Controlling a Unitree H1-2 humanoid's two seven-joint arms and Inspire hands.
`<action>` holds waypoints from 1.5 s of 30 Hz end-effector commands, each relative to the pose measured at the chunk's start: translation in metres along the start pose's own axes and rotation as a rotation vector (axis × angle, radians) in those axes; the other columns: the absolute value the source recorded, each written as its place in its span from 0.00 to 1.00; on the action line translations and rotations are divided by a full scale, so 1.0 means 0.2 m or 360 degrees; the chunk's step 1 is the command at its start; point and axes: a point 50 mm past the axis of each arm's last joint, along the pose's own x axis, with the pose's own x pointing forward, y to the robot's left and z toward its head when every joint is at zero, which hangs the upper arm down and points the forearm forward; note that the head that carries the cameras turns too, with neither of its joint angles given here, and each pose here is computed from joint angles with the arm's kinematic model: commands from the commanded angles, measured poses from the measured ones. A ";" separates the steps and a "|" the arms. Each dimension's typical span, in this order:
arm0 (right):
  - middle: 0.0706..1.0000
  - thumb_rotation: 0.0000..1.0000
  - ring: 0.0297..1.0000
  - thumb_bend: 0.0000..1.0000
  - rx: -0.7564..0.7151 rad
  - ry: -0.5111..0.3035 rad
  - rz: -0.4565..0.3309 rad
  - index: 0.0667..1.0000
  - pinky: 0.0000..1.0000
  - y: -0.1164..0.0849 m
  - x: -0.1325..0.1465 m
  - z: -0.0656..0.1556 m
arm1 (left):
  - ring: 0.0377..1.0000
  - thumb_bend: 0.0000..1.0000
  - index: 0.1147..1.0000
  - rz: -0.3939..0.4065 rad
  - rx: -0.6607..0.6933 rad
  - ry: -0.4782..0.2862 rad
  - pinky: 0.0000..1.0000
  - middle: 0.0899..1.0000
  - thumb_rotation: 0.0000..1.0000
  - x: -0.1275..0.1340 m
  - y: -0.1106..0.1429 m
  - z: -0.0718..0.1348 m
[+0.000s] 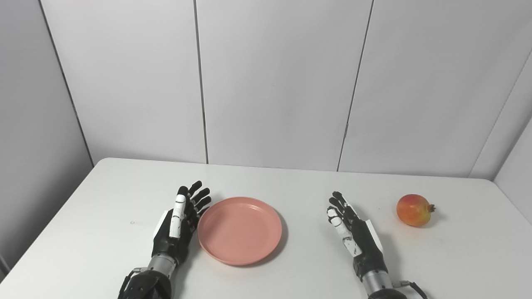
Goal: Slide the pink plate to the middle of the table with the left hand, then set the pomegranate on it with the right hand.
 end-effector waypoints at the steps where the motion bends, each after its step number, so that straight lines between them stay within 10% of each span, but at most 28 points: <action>1: 0.91 0.83 0.88 0.48 -0.0006 -0.0105 -0.0005 0.92 0.86 0.02 0.06 0.09 | 0.93 0.64 0.91 -0.0056 0.0023 -0.0040 0.91 0.92 1.00 0.01 -0.02 0.02; 45: 0.91 0.80 0.88 0.48 -0.0008 -0.0107 -0.0003 0.92 0.85 -0.02 0.04 0.08 | 0.92 0.65 0.89 -0.0200 0.0090 0.0056 0.90 0.90 1.00 -0.02 -0.15 -0.07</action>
